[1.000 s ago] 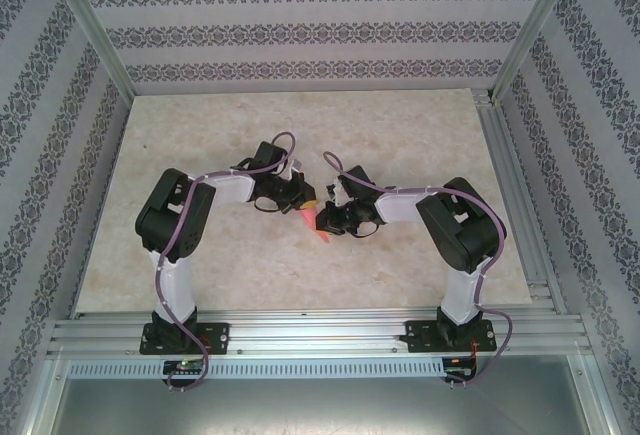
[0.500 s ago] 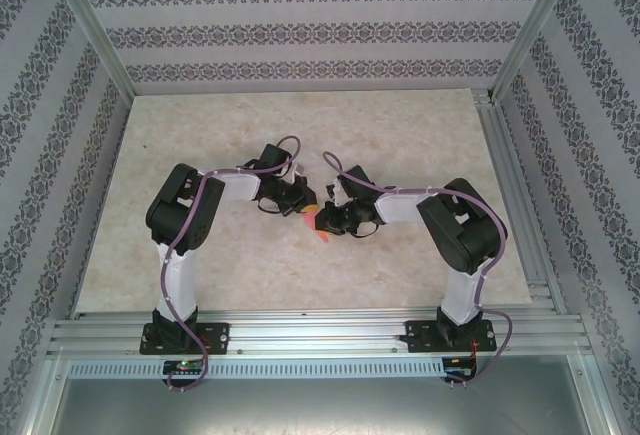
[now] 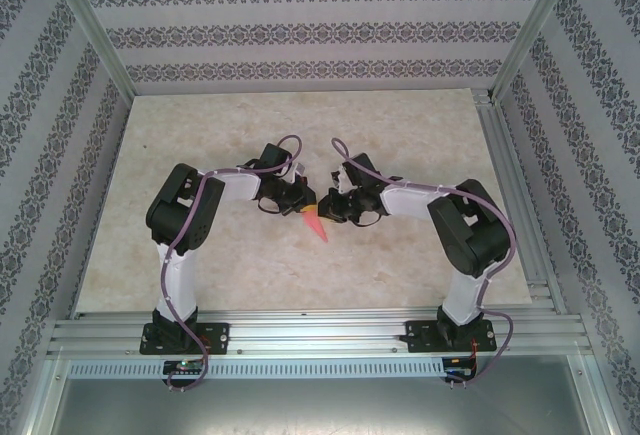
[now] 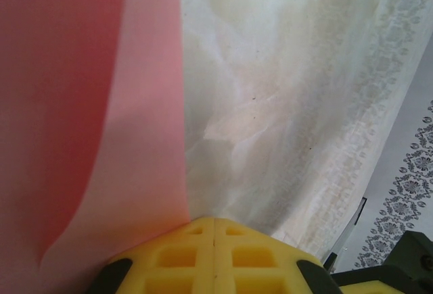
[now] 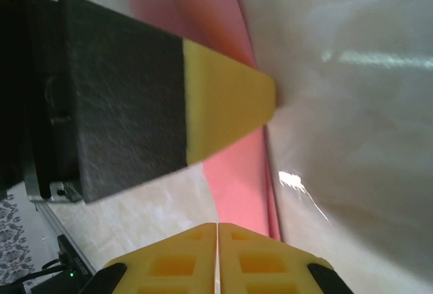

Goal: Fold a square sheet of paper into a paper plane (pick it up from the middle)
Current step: Fold the wing for the fifth time at the center of the table.

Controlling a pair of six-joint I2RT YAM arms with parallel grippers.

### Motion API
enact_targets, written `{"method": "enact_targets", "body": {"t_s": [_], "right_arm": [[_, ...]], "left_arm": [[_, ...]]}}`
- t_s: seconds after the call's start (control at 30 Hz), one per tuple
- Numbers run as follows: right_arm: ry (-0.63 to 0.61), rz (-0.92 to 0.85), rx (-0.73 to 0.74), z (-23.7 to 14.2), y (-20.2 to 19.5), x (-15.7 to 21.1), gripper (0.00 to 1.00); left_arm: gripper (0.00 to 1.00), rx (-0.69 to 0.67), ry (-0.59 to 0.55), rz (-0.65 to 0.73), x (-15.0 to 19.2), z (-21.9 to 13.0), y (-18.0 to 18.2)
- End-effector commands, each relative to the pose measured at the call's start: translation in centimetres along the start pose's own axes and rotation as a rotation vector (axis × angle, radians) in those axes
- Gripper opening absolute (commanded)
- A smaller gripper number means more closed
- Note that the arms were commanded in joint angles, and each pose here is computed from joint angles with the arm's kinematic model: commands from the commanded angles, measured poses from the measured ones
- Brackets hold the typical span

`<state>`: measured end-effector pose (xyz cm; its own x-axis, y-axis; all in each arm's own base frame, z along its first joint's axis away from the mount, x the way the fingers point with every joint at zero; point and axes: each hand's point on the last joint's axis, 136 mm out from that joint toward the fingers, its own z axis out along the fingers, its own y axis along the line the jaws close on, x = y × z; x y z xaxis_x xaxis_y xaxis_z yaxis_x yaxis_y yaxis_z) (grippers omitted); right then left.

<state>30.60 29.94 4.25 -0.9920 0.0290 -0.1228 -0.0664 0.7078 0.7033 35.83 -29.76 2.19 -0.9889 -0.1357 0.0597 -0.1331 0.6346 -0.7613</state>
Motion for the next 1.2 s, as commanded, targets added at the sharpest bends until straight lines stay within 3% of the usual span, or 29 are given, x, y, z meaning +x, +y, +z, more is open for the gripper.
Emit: {"method": "enact_targets", "body": {"t_s": [0.0,0.23,0.37,0.6,1.17], "right_arm": [[-0.001,0.007,-0.017,1.1,0.3,-0.9,0.09],[0.029,0.035,0.036,2.8,-1.9,-0.5,0.09],[0.081,0.039,0.066,3.3,-3.1,1.5,0.09],[0.171,0.041,0.134,1.9,-5.3,6.6,0.09],[0.26,-0.007,0.194,-0.9,-5.6,12.2,0.09]], "left_arm": [[0.04,-0.061,-0.014,-0.004,-0.2,0.5,1.6],[0.04,-0.063,-0.011,-0.009,-0.1,0.5,1.8],[0.04,-0.063,-0.009,-0.011,-0.1,0.5,1.8],[0.04,-0.073,-0.008,-0.002,-0.3,0.3,2.0],[0.05,-0.063,0.0,-0.005,-0.6,0.4,1.7]]}}
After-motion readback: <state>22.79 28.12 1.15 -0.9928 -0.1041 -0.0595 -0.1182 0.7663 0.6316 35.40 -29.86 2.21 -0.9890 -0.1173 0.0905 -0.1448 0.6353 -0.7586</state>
